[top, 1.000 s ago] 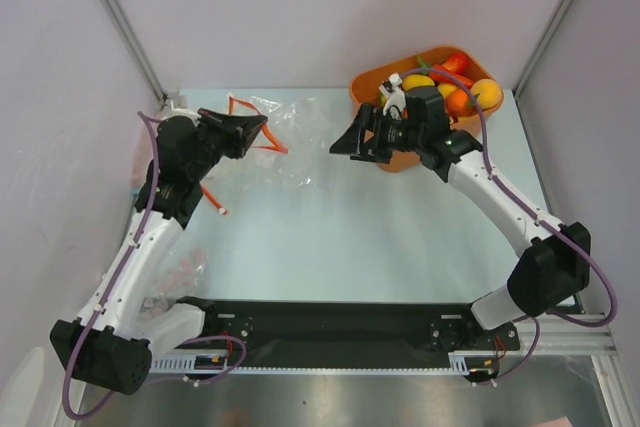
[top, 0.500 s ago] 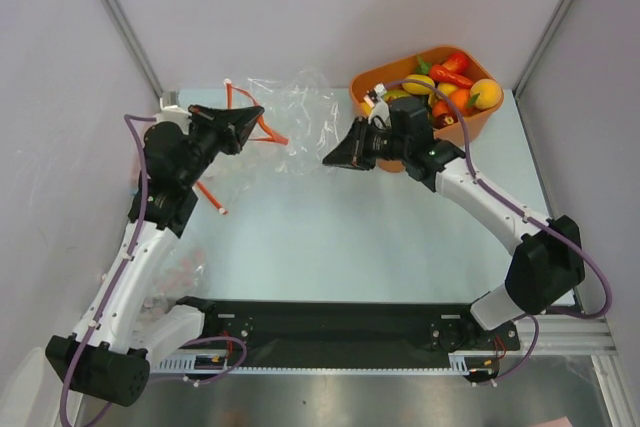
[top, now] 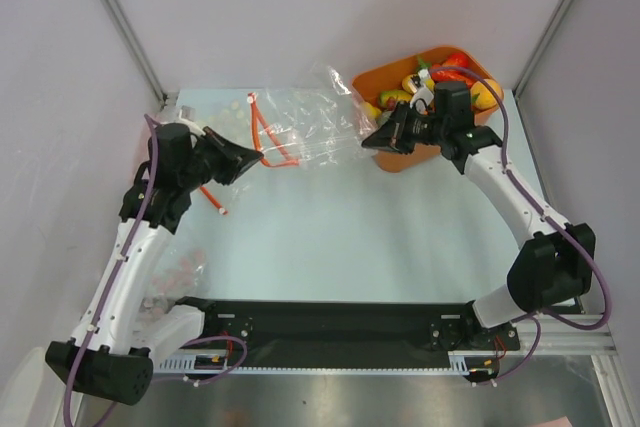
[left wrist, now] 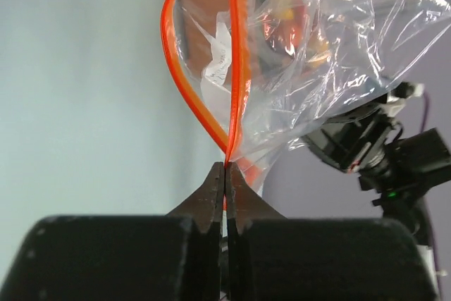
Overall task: Place the food in the zip-top bag and seal the zipper
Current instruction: Adjust the zipper food storage bag at the center of the board, then open the zipper of the food storage bag at the center of the board.
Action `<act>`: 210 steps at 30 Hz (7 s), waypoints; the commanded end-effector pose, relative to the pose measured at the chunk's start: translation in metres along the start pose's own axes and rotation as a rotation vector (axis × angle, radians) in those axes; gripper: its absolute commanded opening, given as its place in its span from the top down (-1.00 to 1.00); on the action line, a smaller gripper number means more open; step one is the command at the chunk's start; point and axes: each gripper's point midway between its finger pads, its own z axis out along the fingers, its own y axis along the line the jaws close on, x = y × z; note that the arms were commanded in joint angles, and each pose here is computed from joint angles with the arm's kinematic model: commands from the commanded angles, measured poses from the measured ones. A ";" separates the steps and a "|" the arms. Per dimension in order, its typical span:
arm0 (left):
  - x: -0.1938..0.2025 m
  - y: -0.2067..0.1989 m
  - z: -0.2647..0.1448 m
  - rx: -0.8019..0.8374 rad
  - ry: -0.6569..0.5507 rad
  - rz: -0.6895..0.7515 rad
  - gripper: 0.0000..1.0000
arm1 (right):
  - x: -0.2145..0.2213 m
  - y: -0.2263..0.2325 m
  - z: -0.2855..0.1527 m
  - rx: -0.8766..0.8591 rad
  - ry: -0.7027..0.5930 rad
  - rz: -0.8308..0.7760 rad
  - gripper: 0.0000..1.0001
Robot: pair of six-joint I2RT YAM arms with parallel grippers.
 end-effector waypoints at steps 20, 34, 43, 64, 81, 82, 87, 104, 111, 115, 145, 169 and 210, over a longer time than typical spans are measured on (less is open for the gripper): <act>-0.049 0.033 0.004 -0.089 -0.263 0.901 -0.99 | -0.006 0.030 -0.030 -0.135 0.216 0.033 1.00; 0.055 0.002 0.039 0.483 -0.045 1.407 -0.79 | -0.024 0.044 -0.057 -0.128 0.149 0.219 1.00; 0.093 -0.030 0.024 0.731 -0.010 1.257 -0.25 | -0.044 0.065 -0.066 -0.201 -0.046 0.472 1.00; 0.081 -0.080 0.042 0.768 0.019 0.787 0.49 | -0.047 0.094 -0.081 -0.325 -0.088 0.336 1.00; 0.060 -0.074 0.065 0.626 -0.041 0.674 0.24 | -0.046 0.105 -0.088 -0.369 -0.087 0.283 1.00; 0.061 -0.075 0.065 0.631 -0.034 0.664 0.24 | -0.045 0.106 -0.089 -0.371 -0.087 0.280 1.00; 0.059 -0.081 0.071 0.649 -0.038 0.635 0.20 | -0.046 0.107 -0.089 -0.377 -0.085 0.283 1.00; 0.041 -0.095 0.090 0.613 -0.089 0.662 0.18 | -0.045 0.114 -0.094 -0.399 -0.081 0.285 1.00; 0.032 -0.101 0.090 0.626 -0.154 0.670 0.90 | -0.046 0.114 -0.094 -0.399 -0.082 0.290 1.00; 0.028 -0.109 0.086 0.649 -0.179 0.675 1.00 | -0.046 0.111 -0.094 -0.393 -0.085 0.298 1.00; 0.030 -0.159 -0.058 0.865 -0.219 0.651 0.99 | -0.089 0.010 -0.029 0.030 -0.157 0.406 0.89; -0.001 -0.059 -0.009 0.265 -0.270 0.456 0.99 | -0.016 0.083 0.032 -0.108 0.003 -0.146 -0.24; -0.005 -0.076 0.068 0.192 -0.270 0.133 0.99 | 0.050 0.099 0.110 0.072 0.009 -0.390 -0.28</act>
